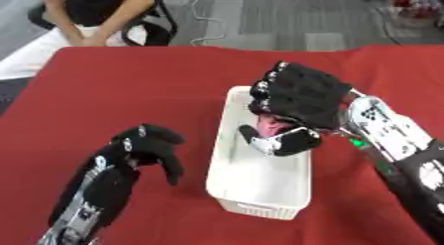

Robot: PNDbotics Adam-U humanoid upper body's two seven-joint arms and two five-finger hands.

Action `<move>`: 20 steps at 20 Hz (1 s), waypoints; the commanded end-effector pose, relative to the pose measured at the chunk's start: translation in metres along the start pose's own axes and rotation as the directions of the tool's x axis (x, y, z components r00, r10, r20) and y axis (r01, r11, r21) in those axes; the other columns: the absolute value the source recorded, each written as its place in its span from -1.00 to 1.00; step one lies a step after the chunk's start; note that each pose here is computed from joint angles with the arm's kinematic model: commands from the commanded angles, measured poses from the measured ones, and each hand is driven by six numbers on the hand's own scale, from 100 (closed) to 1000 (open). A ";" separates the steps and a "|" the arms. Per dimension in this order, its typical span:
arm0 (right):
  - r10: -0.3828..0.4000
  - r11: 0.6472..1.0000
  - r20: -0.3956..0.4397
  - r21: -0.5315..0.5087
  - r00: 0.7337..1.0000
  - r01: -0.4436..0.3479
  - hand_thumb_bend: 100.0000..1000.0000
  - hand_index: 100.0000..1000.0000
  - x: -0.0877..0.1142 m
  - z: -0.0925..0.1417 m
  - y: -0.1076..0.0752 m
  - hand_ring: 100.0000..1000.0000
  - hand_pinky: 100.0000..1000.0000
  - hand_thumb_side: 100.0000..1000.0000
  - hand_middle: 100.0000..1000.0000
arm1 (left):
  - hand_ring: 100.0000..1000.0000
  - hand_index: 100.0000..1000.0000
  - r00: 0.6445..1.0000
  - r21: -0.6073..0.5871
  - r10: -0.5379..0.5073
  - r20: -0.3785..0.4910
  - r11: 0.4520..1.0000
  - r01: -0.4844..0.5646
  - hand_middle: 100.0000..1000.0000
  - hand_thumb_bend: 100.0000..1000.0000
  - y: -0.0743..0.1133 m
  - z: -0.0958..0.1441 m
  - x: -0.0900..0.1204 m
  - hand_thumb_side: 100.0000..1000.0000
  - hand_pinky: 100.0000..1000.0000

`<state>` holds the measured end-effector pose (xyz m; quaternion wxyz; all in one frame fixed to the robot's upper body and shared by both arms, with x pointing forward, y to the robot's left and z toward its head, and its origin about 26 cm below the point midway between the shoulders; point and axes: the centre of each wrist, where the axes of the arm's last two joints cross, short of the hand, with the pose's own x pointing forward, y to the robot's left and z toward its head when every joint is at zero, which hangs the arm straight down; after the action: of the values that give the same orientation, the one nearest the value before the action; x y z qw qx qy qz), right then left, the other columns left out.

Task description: Pick up objects on the table and place them in the box.

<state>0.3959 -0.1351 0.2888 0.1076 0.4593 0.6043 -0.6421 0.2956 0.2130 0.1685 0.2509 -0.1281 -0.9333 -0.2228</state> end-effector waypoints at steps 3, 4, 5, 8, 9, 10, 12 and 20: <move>-0.016 1.000 -0.028 0.002 0.999 0.016 -0.94 0.92 -0.007 0.000 -0.009 1.00 0.99 1.00 0.99 | -0.08 0.38 1.000 -0.006 -0.011 0.024 1.000 0.011 0.30 -1.00 0.002 -0.004 0.005 0.83 -0.41; -0.031 1.000 -0.031 0.001 0.999 0.031 -0.91 0.99 -0.007 0.000 -0.008 1.00 1.00 1.00 1.00 | -0.08 0.38 1.000 -0.007 -0.011 0.024 1.000 0.011 0.30 -1.00 0.002 -0.004 0.005 0.83 -0.41; -0.049 0.999 -0.030 -0.010 0.998 0.049 -0.90 1.00 -0.007 0.000 -0.008 1.00 1.00 1.00 1.00 | -0.08 0.38 1.000 -0.009 -0.011 0.023 1.000 0.011 0.30 -1.00 0.002 -0.004 0.005 0.83 -0.41; -0.103 0.992 -0.009 -0.075 0.995 0.102 -0.95 1.00 -0.007 0.001 -0.012 1.00 1.00 1.00 1.00 | -0.08 0.38 1.000 -0.013 -0.012 0.020 1.000 0.013 0.30 -1.00 0.002 -0.003 0.005 0.83 -0.41; -0.113 0.989 -0.001 -0.099 0.994 0.113 -1.00 1.00 -0.008 0.001 -0.013 1.00 1.00 1.00 1.00 | -0.08 0.38 1.000 -0.014 -0.013 0.019 1.000 0.013 0.30 -1.00 0.002 -0.003 0.005 0.83 -0.41; -0.119 0.986 0.004 -0.114 0.993 0.119 -1.00 1.00 -0.008 0.001 -0.015 1.00 1.00 1.00 1.00 | -0.08 0.38 1.000 -0.015 -0.013 0.018 1.000 0.013 0.30 -1.00 0.002 -0.003 0.005 0.83 -0.41; -0.122 0.980 0.015 -0.155 0.992 0.122 -1.00 1.00 -0.007 0.002 -0.018 1.00 1.00 1.00 1.00 | -0.08 0.38 1.000 -0.016 -0.014 0.015 1.000 0.014 0.30 -1.00 0.002 -0.003 0.005 0.83 -0.41; -0.363 0.827 0.081 -0.431 0.928 0.361 -1.00 0.77 -0.005 0.030 -0.034 0.83 0.57 1.00 0.85 | -0.08 0.38 1.000 -0.006 -0.026 0.001 1.000 0.026 0.31 -1.00 0.004 0.000 0.005 0.84 -0.41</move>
<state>0.3704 -0.1501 0.2955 0.0737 0.3077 0.7927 -0.5211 0.2952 0.2153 0.1670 0.2562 -0.1243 -0.9317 -0.2256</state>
